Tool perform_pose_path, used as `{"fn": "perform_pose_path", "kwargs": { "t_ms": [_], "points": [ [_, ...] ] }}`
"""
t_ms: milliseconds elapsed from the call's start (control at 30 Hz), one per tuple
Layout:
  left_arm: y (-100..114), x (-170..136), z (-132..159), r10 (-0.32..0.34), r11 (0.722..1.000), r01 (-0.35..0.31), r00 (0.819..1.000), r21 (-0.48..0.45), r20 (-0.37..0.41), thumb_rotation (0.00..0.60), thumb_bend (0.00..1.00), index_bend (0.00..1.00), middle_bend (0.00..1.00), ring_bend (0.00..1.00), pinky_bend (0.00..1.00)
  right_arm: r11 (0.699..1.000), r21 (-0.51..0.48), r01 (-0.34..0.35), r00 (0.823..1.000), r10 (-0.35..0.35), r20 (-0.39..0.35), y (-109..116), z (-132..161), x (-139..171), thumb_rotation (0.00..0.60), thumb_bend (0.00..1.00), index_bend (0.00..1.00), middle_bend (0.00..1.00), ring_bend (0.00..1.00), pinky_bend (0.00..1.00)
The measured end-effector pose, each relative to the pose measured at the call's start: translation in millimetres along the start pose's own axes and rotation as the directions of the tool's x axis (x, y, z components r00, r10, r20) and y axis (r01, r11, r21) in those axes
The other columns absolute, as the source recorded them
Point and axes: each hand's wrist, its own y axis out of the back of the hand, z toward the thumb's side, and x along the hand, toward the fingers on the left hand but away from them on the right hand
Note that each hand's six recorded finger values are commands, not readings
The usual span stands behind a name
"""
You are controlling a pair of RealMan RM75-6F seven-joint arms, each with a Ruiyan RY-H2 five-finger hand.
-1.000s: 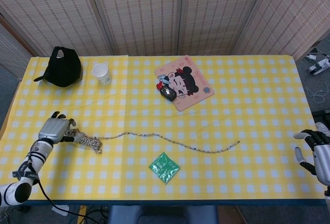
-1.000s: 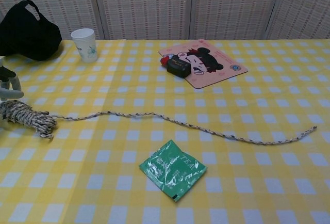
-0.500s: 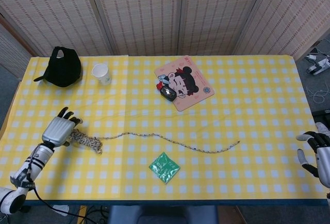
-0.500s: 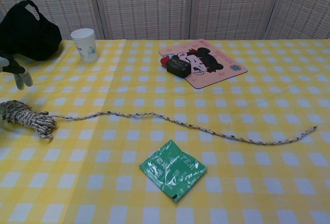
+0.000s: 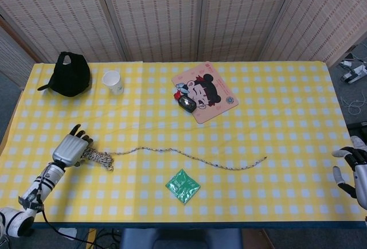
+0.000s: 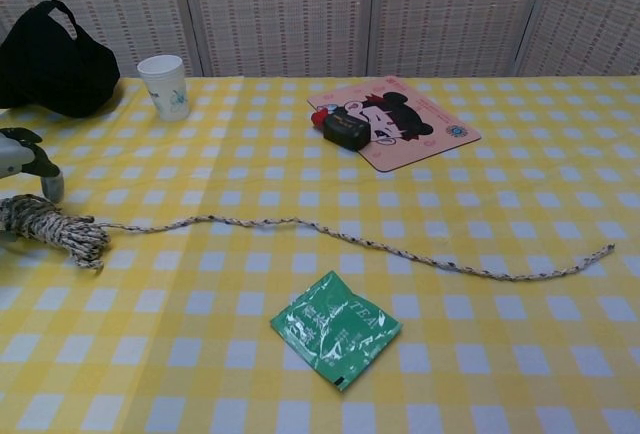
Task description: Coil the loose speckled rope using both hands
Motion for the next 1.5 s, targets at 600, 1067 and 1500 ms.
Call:
{"fn": "perform_pose_path", "kwargs": {
  "t_ms": [600, 1067, 1500],
  "points": [
    [-7, 12, 11, 0.025, 0.999, -0.026, 0.999, 0.021, 0.031, 0.6, 0.23, 0.57, 0.47, 0.31, 0.0, 1.0, -0.005, -0.006, 1.0, 0.006, 0.013, 0, -2, 1, 0.6, 0.39, 0.38, 0.37, 0.31, 0.45],
    [-5, 14, 10, 0.05, 0.998, -0.048, 0.998, -0.042, 0.031, 0.6, 0.24, 0.71, 0.67, 0.44, 0.04, 1.0, -0.009, -0.002, 1.0, 0.002, 0.014, 1, -2, 1, 0.6, 0.39, 0.38, 0.37, 0.31, 0.45],
    [37, 0, 5, 0.179, 0.964, -0.172, 0.984, -0.203, 0.017, 0.6, 0.24, 0.73, 0.7, 0.47, 0.08, 0.998, 0.025, -0.064, 0.994, 0.066, -0.087, 0, 21, -13, 0.6, 0.39, 0.38, 0.37, 0.31, 0.45]
  ]
}}
